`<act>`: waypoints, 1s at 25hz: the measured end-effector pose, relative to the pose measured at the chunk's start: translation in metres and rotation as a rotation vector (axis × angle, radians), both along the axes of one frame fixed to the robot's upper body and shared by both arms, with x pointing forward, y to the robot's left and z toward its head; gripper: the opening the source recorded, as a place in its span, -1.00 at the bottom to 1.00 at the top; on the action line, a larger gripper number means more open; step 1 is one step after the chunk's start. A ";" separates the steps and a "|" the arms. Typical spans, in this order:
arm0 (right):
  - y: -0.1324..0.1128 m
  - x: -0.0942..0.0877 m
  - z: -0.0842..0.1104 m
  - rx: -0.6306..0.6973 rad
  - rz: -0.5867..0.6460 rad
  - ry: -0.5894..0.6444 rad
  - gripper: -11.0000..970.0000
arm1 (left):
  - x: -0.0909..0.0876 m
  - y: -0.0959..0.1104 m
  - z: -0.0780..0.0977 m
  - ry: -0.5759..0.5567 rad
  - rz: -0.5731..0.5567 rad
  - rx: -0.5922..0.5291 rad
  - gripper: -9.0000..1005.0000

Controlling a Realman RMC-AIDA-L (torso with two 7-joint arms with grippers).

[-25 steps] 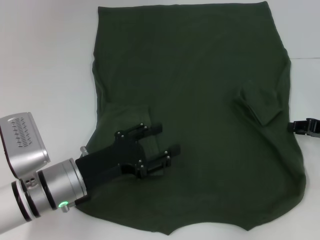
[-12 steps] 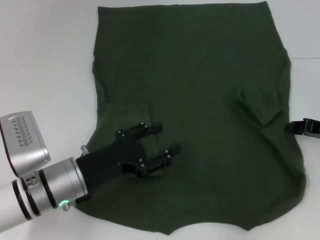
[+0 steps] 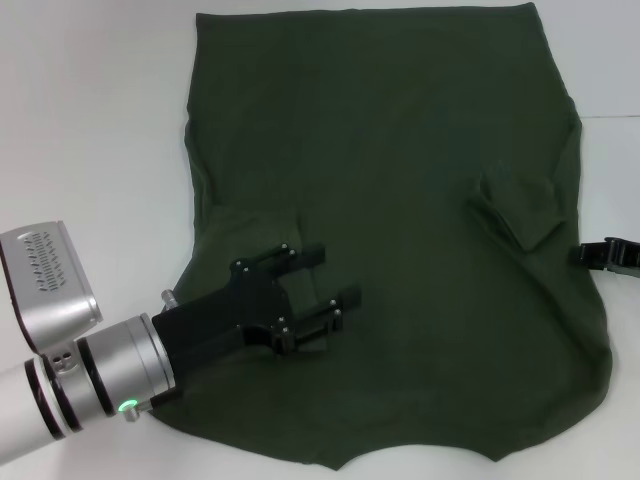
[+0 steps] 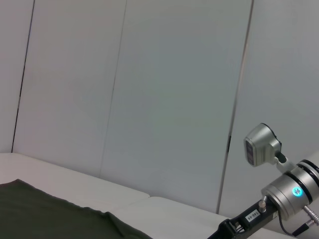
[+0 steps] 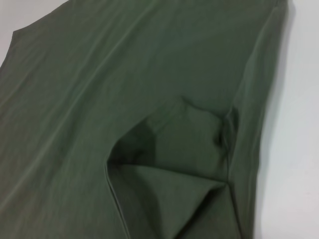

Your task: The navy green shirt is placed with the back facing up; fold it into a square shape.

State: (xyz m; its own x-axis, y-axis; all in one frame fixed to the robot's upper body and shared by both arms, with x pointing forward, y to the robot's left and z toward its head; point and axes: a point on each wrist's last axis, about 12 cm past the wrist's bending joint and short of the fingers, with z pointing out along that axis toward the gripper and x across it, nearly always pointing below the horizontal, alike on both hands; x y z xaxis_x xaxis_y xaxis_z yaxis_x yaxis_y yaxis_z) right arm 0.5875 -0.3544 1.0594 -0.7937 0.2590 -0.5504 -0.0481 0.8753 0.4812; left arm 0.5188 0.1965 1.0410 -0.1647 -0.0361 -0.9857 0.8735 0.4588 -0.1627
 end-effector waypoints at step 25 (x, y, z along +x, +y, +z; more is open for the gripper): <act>0.004 -0.001 -0.002 0.000 0.026 -0.001 -0.73 | -0.001 0.001 0.000 0.001 0.001 -0.002 0.38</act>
